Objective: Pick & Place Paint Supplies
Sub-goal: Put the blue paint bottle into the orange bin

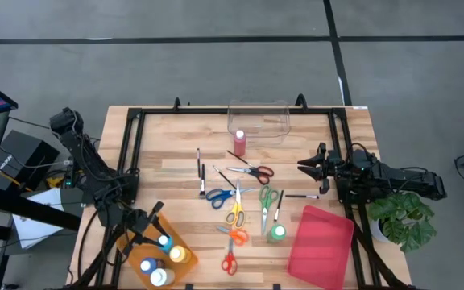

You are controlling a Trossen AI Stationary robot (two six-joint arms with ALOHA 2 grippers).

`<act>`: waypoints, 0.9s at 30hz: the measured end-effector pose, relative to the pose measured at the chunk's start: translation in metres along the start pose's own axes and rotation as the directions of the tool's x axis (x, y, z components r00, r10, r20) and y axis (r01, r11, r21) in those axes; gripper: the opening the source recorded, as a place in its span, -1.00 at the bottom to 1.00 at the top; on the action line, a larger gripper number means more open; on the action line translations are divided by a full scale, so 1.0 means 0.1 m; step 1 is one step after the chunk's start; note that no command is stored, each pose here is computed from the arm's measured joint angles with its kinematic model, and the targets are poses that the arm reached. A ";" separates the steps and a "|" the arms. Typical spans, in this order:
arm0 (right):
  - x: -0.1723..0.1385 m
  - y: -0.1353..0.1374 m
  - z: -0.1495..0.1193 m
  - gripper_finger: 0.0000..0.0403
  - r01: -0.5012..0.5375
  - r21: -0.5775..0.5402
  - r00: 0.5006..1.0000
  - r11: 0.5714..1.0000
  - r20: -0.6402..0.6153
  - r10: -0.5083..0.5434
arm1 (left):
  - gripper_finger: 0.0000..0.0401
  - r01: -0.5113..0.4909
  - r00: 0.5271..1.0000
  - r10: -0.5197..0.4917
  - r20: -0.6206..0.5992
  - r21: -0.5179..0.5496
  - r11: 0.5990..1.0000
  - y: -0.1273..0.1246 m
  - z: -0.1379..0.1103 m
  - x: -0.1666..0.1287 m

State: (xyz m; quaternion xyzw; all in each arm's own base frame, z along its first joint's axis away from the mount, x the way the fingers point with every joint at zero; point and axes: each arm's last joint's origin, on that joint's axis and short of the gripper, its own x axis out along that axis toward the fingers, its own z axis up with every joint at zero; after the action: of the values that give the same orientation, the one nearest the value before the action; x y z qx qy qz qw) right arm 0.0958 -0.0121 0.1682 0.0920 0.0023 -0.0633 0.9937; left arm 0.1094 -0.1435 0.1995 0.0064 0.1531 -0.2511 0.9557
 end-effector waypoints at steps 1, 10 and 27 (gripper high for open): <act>0.00 0.00 0.00 -0.56 0.000 0.000 1.000 1.000 0.000 0.000 | -0.35 0.000 1.000 0.000 0.001 -0.001 1.000 0.00 0.00 0.00; 0.00 0.00 0.00 -0.56 0.000 0.000 1.000 1.000 0.000 0.000 | -0.32 0.005 1.000 -0.004 0.019 -0.010 1.000 0.00 0.02 0.00; 0.00 0.00 0.00 -0.56 0.000 0.000 1.000 1.000 0.000 0.000 | -0.23 0.006 0.997 -0.004 0.073 -0.037 0.999 -0.01 0.08 0.00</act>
State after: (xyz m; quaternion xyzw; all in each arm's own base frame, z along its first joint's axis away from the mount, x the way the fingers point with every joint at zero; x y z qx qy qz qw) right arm 0.0958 -0.0121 0.1682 0.0920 0.0023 -0.0634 0.9937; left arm 0.1113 -0.1447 0.2072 -0.0208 0.1230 -0.2507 0.9600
